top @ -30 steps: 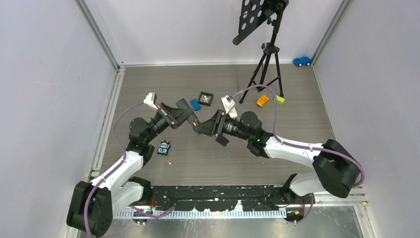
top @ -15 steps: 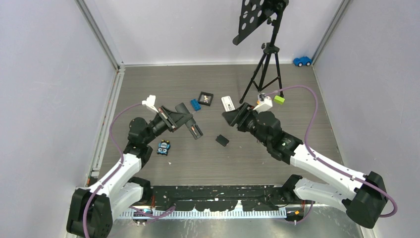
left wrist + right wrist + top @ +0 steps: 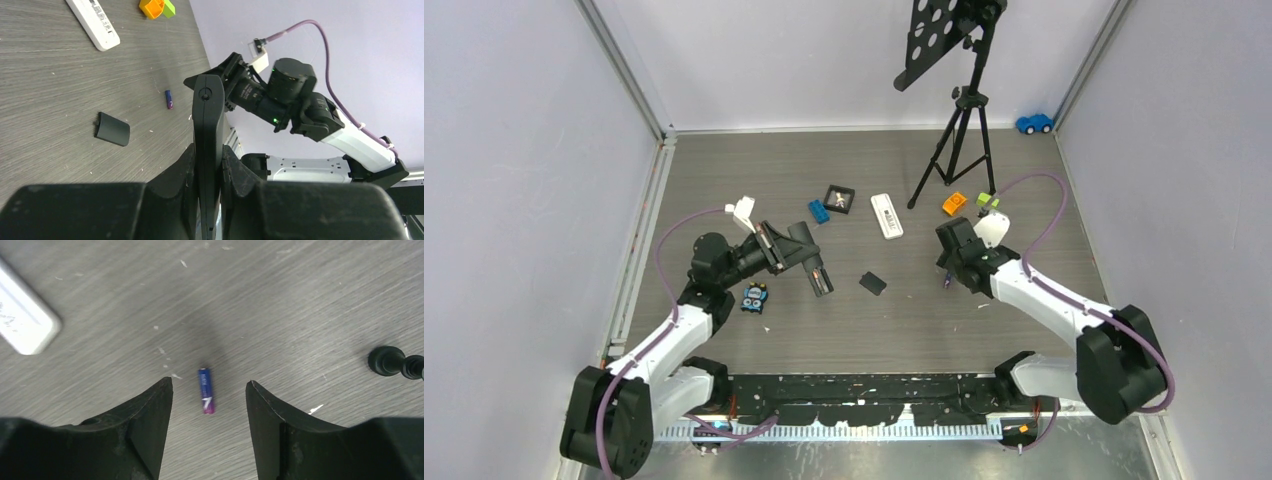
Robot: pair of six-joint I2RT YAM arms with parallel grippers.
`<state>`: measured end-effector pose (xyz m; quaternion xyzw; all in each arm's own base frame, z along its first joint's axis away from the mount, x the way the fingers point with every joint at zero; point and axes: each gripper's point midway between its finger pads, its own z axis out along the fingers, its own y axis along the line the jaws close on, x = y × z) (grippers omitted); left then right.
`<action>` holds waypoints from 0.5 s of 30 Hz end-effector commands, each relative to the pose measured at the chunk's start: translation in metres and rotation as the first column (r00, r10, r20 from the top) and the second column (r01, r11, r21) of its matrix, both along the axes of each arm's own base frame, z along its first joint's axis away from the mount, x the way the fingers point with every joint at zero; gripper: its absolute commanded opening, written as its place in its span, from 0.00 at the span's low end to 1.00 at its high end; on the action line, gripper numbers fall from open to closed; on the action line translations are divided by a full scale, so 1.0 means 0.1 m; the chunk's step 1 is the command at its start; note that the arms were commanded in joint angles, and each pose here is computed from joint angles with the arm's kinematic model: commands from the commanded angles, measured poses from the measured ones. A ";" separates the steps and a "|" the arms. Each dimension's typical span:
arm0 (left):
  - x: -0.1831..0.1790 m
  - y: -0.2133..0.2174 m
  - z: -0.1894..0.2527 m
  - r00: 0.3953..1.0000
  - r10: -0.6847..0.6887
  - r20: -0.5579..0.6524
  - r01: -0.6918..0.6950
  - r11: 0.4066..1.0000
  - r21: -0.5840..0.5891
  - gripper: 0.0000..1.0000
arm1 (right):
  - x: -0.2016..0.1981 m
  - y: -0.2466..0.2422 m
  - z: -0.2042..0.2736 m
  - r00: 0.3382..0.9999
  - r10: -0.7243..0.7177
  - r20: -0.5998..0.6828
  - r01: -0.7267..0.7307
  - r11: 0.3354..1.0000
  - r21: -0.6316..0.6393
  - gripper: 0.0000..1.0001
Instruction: Load the batteries into the remote control
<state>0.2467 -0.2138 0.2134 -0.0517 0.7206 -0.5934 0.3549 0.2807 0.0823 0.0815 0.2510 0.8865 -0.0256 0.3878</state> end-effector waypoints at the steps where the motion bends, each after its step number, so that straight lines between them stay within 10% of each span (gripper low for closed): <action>1: 0.00 -0.02 0.12 0.997 -0.034 0.063 0.033 0.999 0.007 0.00 | 0.01 -0.04 -0.26 0.998 -0.021 -0.054 0.024 0.998 0.061 0.56; 15: 0.03 -0.02 0.10 0.999 -0.029 0.041 0.028 1.000 0.006 0.00 | 0.07 0.00 -0.50 0.989 0.048 -0.137 -0.040 0.997 0.061 0.49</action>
